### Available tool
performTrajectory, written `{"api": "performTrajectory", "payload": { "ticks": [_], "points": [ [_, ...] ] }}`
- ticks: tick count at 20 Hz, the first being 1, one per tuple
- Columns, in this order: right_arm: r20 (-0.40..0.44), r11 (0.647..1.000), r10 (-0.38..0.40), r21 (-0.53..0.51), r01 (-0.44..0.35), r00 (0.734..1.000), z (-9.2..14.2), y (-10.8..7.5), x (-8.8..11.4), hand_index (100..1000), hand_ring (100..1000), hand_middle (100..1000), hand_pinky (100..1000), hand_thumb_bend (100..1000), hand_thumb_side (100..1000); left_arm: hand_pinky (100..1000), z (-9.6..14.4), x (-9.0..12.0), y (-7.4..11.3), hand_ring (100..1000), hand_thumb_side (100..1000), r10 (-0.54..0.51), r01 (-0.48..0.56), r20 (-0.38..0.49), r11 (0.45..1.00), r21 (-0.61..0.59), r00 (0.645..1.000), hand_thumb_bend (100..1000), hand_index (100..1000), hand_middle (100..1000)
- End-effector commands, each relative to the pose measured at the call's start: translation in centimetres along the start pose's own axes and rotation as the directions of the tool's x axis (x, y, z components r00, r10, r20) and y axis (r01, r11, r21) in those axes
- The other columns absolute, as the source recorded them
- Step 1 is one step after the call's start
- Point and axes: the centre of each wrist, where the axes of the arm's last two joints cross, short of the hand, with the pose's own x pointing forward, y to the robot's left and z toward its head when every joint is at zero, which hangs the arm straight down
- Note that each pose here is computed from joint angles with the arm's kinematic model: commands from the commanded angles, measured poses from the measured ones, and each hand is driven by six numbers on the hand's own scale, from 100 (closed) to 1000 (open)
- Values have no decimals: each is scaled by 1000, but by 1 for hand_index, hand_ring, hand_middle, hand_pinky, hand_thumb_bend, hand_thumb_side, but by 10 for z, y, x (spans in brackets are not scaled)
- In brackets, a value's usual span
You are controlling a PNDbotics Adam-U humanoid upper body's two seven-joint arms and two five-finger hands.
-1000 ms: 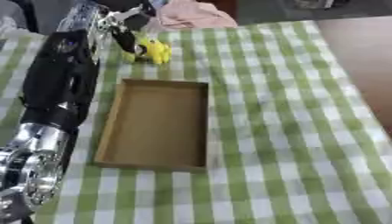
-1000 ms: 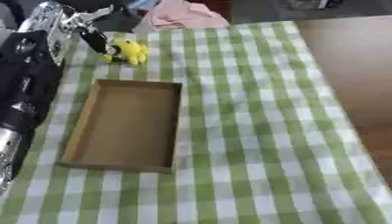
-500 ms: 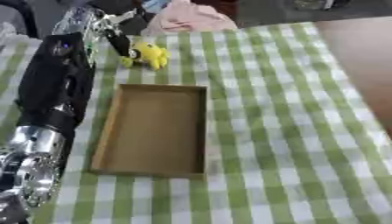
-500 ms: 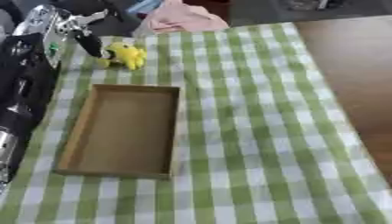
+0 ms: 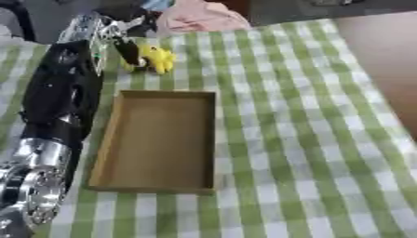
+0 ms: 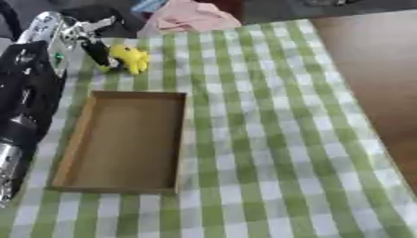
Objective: Pick up objects on the table and place them in the box.
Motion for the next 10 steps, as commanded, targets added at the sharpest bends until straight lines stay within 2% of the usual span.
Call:
{"api": "performTrajectory", "payload": {
  "ticks": [1, 6, 10],
  "points": [
    [40, 1000, 20, -3, -20, 999, -9, -8, 9, 853, 670, 543, 703, 100, 605, 597, 10, -16, 23, 817, 100, -11, 14, -55, 999, 51, 998, 480, 834, 835],
    [40, 1000, 13, -2, -13, 999, -9, -6, 9, 852, 669, 542, 703, 100, 606, 609, 10, -18, 24, 834, 100, -30, 34, -83, 998, 56, 996, 486, 836, 852],
    [41, 1000, 9, -8, -9, 999, -10, -6, 10, 852, 669, 541, 703, 100, 607, 609, 10, -19, 22, 832, 100, -20, 22, -82, 999, 30, 996, 431, 835, 850]
  ]
}}
